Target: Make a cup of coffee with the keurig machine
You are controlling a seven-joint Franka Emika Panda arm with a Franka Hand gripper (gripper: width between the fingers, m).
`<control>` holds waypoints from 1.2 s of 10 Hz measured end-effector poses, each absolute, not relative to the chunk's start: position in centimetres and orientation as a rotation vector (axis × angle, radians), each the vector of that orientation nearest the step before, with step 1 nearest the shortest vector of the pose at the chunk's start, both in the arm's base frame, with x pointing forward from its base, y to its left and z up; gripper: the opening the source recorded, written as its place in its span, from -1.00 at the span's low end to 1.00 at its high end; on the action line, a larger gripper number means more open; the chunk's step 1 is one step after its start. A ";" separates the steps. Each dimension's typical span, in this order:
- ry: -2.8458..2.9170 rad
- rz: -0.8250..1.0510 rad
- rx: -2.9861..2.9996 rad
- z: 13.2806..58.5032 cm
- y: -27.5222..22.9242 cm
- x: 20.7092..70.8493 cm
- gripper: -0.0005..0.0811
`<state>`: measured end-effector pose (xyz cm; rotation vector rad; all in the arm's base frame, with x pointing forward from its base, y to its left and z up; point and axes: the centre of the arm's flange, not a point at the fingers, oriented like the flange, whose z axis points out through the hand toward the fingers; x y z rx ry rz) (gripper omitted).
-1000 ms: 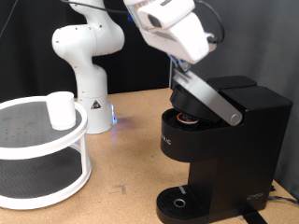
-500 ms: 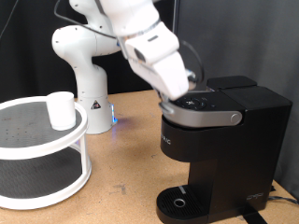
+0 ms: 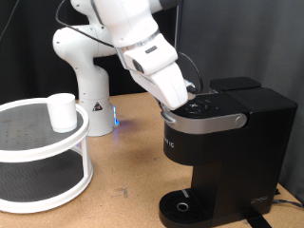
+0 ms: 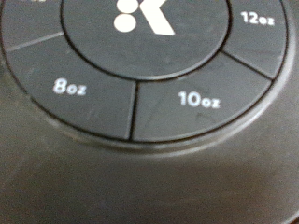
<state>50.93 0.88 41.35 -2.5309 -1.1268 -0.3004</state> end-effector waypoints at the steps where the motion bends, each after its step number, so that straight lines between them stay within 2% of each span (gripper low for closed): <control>1: -1.101 -0.347 -2.496 41.3 0.6 50.9 -0.99; 4: -1.013 -0.503 -2.376 42.1 1.0 51.2 -0.99; 8: -0.959 -0.525 -2.245 45.6 1.7 51.2 -0.99; 12: -0.844 -0.588 -2.314 44.1 0.9 50.0 -0.99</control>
